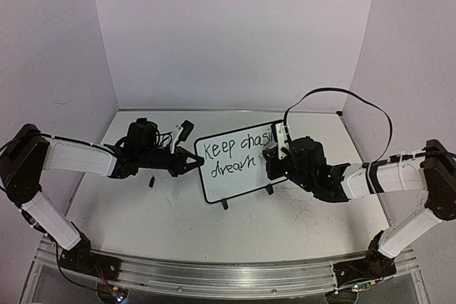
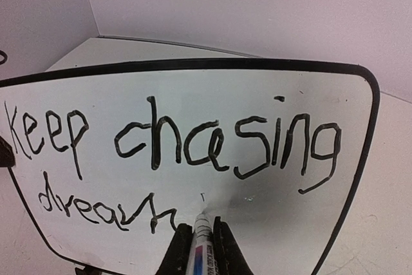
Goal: Write a sentence on the whiteboard
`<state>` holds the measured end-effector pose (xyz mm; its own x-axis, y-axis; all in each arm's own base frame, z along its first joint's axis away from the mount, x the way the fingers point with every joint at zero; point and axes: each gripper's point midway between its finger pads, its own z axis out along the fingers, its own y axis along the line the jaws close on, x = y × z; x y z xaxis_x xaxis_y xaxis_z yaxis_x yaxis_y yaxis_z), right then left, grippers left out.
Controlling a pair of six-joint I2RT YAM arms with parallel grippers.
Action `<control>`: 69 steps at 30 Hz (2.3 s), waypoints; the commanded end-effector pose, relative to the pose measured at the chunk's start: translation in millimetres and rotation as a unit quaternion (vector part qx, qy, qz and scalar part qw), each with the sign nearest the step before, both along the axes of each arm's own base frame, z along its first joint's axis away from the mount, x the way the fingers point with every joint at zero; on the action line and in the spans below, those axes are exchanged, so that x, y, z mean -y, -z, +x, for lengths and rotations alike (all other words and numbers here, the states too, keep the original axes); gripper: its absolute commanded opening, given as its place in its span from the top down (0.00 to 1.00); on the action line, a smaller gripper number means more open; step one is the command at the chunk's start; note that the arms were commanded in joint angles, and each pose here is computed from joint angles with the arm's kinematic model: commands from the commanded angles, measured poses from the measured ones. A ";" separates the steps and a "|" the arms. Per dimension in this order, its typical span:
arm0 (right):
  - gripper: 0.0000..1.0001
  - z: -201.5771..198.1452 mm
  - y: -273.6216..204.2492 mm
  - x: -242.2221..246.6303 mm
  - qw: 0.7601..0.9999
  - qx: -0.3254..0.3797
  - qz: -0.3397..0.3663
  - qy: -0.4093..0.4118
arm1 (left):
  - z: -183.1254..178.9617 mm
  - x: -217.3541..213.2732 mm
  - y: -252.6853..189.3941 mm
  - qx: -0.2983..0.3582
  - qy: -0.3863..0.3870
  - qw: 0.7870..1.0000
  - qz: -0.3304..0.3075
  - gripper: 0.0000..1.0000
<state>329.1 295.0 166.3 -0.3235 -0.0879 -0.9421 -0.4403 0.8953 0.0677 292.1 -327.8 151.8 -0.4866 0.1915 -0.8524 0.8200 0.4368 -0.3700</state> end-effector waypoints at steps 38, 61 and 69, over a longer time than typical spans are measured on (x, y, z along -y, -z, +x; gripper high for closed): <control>1.00 -0.4 10.4 -6.6 1.000 -0.007 -0.011 0.020 | 26.8 -18.9 21.0 0.028 -0.056 0.996 0.067 1.00; 1.00 -6.8 22.4 -7.2 0.999 -0.020 -0.021 0.021 | 27.0 -18.9 21.2 0.027 -0.056 0.996 0.068 1.00; 1.00 -6.2 11.2 -19.4 1.000 -0.013 0.000 0.007 | 26.7 -19.6 21.2 0.028 -0.058 0.996 0.069 1.00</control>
